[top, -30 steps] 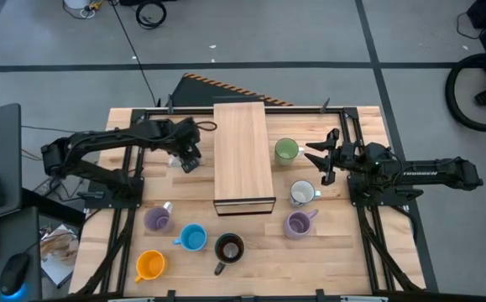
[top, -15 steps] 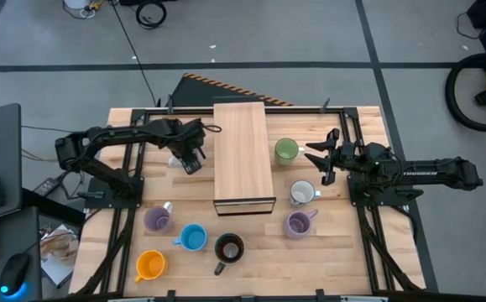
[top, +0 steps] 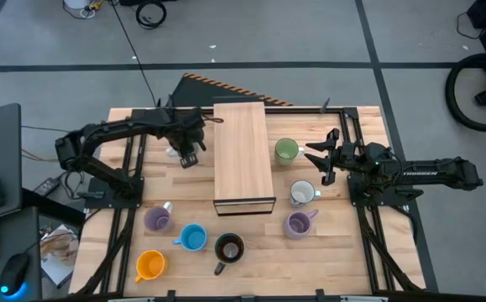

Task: Place coffee mugs
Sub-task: Put the blue mug on the shelf

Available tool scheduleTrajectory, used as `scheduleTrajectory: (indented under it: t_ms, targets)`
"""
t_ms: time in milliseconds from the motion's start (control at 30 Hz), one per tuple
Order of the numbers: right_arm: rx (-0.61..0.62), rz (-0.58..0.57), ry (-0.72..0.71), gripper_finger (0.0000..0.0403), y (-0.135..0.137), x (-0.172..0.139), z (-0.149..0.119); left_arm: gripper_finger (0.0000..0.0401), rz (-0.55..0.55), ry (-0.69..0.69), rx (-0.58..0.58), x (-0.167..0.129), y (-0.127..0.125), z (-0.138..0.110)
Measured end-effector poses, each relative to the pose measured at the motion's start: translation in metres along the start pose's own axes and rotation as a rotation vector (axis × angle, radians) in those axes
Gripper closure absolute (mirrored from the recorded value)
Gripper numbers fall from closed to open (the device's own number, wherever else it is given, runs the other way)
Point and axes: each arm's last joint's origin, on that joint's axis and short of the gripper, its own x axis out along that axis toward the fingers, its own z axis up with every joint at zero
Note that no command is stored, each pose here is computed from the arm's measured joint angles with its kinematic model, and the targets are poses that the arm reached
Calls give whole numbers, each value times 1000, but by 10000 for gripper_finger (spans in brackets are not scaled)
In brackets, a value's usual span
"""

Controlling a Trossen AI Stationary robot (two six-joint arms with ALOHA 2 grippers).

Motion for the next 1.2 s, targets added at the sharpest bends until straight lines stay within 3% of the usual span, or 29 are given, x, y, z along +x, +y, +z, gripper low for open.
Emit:
scheduleTrajectory:
  t_ms: [200,500,867,1200]
  targets:
    - [-2,0,-6,238,0,0,1,370,63,-73,182,-51,6,17]
    - [-2,-1,-12,238,0,1,1,367,134,-177,305,-100,15,54]
    - [-4,0,12,238,0,5,-3,366,116,-194,497,-85,8,109]
    - [-3,0,5,238,0,6,-3,365,122,-161,542,-66,16,121]
